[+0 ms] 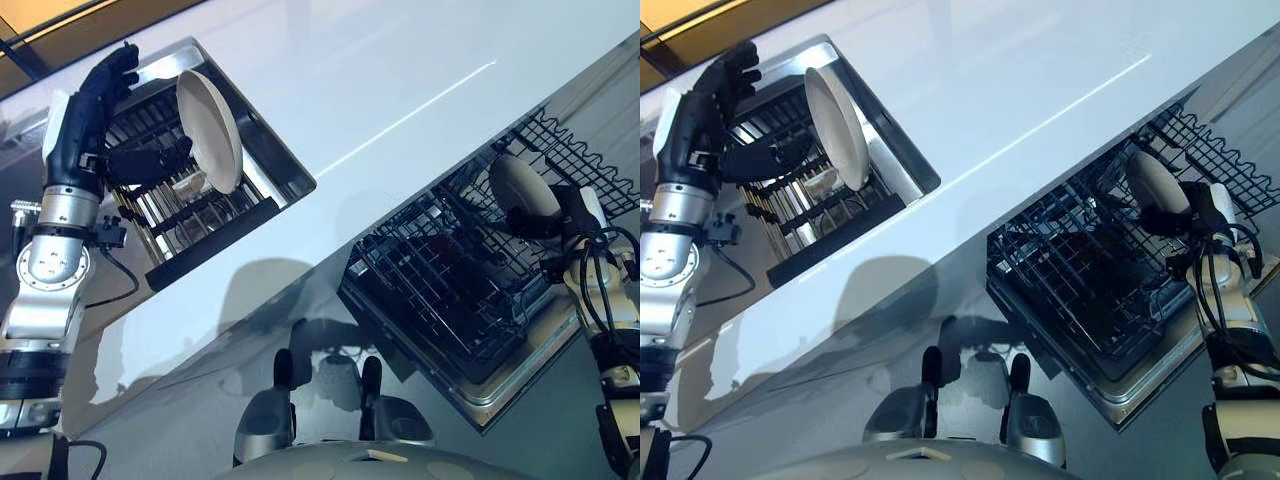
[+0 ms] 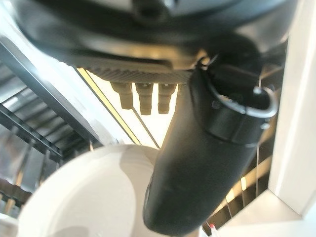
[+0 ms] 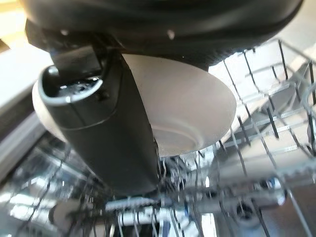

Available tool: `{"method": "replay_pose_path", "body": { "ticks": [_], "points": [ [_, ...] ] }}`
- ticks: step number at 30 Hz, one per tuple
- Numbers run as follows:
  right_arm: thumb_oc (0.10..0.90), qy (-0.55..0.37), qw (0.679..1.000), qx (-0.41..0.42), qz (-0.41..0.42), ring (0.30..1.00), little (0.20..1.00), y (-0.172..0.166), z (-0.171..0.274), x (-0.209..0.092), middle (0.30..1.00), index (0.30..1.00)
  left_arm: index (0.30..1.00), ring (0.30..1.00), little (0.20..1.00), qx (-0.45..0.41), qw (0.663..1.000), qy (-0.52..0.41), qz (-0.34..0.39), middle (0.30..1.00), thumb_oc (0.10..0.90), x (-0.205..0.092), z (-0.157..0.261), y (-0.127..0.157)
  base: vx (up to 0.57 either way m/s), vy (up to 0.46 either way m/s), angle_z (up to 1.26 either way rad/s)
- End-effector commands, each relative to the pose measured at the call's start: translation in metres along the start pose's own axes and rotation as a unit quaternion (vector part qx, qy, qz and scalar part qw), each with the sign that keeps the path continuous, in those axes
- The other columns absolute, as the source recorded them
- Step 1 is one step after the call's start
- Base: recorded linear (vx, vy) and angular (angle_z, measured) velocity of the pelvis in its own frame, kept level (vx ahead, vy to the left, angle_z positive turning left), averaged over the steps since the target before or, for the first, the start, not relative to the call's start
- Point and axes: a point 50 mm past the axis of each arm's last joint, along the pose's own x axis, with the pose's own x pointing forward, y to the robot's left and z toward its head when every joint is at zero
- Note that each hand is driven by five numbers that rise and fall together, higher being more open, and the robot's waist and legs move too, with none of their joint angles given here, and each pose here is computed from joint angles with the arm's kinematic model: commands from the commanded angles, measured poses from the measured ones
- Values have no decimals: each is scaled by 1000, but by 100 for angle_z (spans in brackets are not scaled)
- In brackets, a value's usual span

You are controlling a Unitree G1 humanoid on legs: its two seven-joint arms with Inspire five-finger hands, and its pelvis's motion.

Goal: Pick up plates and place into dishwasher.

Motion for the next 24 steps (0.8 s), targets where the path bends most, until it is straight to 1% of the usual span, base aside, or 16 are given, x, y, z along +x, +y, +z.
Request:
{"method": "replay_pose_path", "body": {
  "ticks": [1,5,10,13,17,18,19,24],
  "points": [
    [100,-84,995,-45,-33,300,200,-46,45,9,300,300,900,900,900,-1,992,-125,31,900,800,22,43,19,-39,-68,-2],
    [100,-63,997,-53,-6,300,200,-42,46,14,300,300,900,900,900,-2,991,-130,30,900,800,29,47,19,-53,-55,-5],
    [100,25,996,-89,17,300,200,-39,26,19,300,300,900,900,900,-1,991,-134,29,900,800,36,52,18,-39,-19,0],
    [100,67,991,-111,18,300,200,-41,17,21,300,300,900,900,900,-4,990,-137,30,900,800,39,55,18,-12,2,0],
    [100,85,990,-112,5,300,200,-44,15,24,300,300,900,900,900,-4,990,-137,29,900,800,42,56,16,0,0,0],
    [572,91,989,-116,-2,705,672,-45,15,25,705,705,900,900,900,-4,990,-137,28,900,800,43,56,15,0,0,0],
    [800,93,989,-116,-7,900,900,-45,16,26,900,900,900,900,900,-4,990,-138,28,900,800,43,57,16,-32,35,4],
    [800,71,992,-104,-23,900,900,-43,25,27,900,900,900,900,900,-6,989,-141,34,900,800,42,58,16,-30,51,4]
  ]
}}
